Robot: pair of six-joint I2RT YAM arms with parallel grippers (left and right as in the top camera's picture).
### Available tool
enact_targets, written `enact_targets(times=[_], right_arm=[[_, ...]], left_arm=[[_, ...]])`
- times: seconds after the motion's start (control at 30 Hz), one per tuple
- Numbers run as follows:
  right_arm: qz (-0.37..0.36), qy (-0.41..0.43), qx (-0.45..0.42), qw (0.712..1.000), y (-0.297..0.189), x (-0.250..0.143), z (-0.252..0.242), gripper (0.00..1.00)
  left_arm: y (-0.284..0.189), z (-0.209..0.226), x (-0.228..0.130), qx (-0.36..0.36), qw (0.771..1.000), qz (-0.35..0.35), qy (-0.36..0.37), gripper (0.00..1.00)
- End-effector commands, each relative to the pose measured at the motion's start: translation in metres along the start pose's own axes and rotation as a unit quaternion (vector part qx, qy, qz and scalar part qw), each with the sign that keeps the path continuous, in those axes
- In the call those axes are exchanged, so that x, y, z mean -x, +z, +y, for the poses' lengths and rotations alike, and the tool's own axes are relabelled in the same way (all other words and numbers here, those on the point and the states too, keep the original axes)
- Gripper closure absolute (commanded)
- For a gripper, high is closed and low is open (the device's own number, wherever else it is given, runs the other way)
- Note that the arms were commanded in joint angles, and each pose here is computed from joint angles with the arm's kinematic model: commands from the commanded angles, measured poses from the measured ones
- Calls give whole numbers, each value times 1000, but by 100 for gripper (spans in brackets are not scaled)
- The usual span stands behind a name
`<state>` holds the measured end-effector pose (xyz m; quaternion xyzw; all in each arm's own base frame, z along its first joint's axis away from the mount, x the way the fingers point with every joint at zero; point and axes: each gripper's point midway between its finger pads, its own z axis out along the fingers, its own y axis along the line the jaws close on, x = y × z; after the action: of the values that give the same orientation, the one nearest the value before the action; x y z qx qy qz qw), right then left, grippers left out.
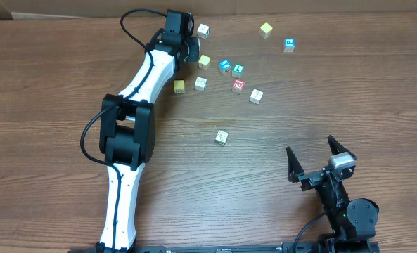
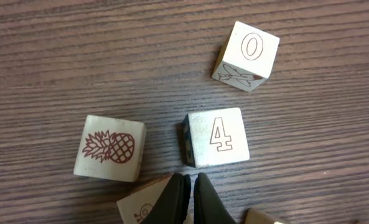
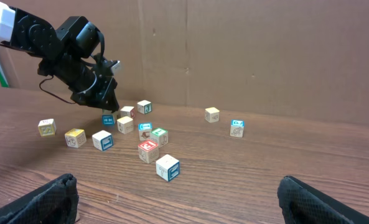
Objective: Form a circle
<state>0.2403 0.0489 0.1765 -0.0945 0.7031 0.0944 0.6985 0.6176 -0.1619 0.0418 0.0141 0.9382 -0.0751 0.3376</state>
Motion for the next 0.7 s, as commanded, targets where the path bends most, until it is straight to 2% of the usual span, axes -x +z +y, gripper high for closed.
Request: enact_targets(times=[0.0,0.43,0.53,0.67], right_arm=[[-2,-1,-2,1000,0,-2,-1,0],[-2,-1,-2,1000,0,-2,-1,0],[-2,-1,-2,1000,0,-2,-1,0],[-2,-1,-2,1000,0,-2,-1,0]], left_arm=[[-1,-1,4,-4,1000,-3,13,96],[-12,9,-41,16,995,96,10,95],[-26,7,-36,16,995,98,10,95],[-54,5,-13,15,997,75,9,94]])
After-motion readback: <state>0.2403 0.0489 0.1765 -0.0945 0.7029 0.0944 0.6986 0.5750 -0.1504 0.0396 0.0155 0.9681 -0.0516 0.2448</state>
